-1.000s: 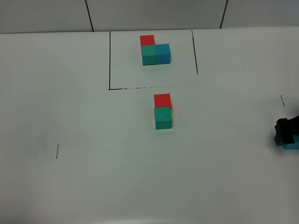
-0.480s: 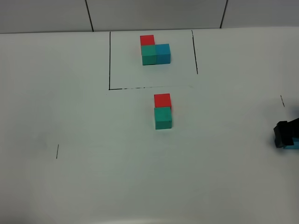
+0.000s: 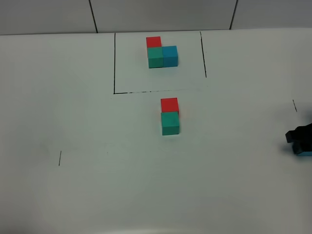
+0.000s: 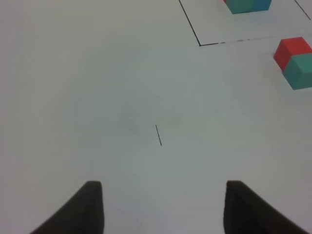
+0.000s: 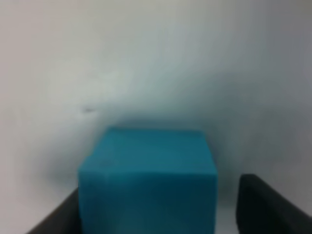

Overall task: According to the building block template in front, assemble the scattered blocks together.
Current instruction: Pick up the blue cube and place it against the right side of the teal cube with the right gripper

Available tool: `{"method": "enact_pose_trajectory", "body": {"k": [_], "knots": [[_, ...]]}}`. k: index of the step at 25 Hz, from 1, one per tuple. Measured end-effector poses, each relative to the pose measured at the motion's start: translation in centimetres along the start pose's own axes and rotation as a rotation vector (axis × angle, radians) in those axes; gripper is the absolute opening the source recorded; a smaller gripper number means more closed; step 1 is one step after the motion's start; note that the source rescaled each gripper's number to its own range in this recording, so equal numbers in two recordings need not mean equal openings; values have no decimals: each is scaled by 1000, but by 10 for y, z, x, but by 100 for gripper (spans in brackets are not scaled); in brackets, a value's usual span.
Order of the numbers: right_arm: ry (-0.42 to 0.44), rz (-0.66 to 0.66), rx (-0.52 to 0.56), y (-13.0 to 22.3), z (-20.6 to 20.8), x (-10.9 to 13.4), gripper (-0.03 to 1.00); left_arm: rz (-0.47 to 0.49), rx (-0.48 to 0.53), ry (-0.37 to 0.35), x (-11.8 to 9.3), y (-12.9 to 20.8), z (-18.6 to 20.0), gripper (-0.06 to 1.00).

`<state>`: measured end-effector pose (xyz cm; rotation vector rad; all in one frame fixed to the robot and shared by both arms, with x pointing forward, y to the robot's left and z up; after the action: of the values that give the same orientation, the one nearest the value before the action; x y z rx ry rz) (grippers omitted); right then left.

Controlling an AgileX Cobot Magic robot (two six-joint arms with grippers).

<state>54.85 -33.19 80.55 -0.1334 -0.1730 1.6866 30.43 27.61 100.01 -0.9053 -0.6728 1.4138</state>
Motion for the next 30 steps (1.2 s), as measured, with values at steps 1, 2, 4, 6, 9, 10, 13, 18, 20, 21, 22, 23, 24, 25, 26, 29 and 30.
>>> {"method": "enact_pose_trajectory", "body": {"k": [1,2,4,6,9,10,13,18,20,21,22,23,24,25,26,29,30], "knots": [[-1,-1,1,0,0,0,7,0,0,0,0,0,0,22],[-1,-6,1,0,0,0,1,0,0,0,0,0,0,22],[-1,-13,1,0,0,0,1,0,0,0,0,0,0,22],[0,-15,-1,0,1,0,1,0,0,0,0,0,0,22],[2,72,-8,-4,8,5,1,0,0,0,0,0,0,22],[3,153,-6,-8,12,9,1,0,0,0,0,0,0,22],[-8,507,21,-19,25,31,1,0,0,0,0,0,0,22],[-69,1070,69,-43,35,88,1,0,0,0,0,0,0,22],[-96,1200,86,-54,33,113,1,0,0,0,0,0,0,22],[-99,1250,93,-60,30,123,1,0,0,0,0,0,0,22],[-101,1302,102,-65,25,133,1,0,0,0,0,0,0,22],[-96,1345,98,-72,23,143,1,0,0,0,0,0,0,22],[-94,1381,99,-78,20,152,1,0,0,0,0,0,0,22],[-94,1421,107,-82,16,161,1,0,0,0,0,0,0,22],[-99,1454,107,-87,14,170,1,0,0,0,0,0,0,22],[-130,1524,117,-95,8,192,1,0,0,0,0,0,0,22],[-135,1540,118,-98,7,198,1,0,0,0,0,0,0,22]]}}
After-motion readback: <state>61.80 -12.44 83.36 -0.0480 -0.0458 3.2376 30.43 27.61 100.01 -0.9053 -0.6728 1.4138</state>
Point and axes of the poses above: a point on each arm's last joint axis where the gripper is mounted, z pointing back along that axis away from the gripper, x along the wrist's bending axis when the last joint is at zero, y = z × x, the point moved 9 cm from there along -z, pointing out along that axis toward the gripper, and after that the axes turned 7 degrees about z, right-handed, at the moved point
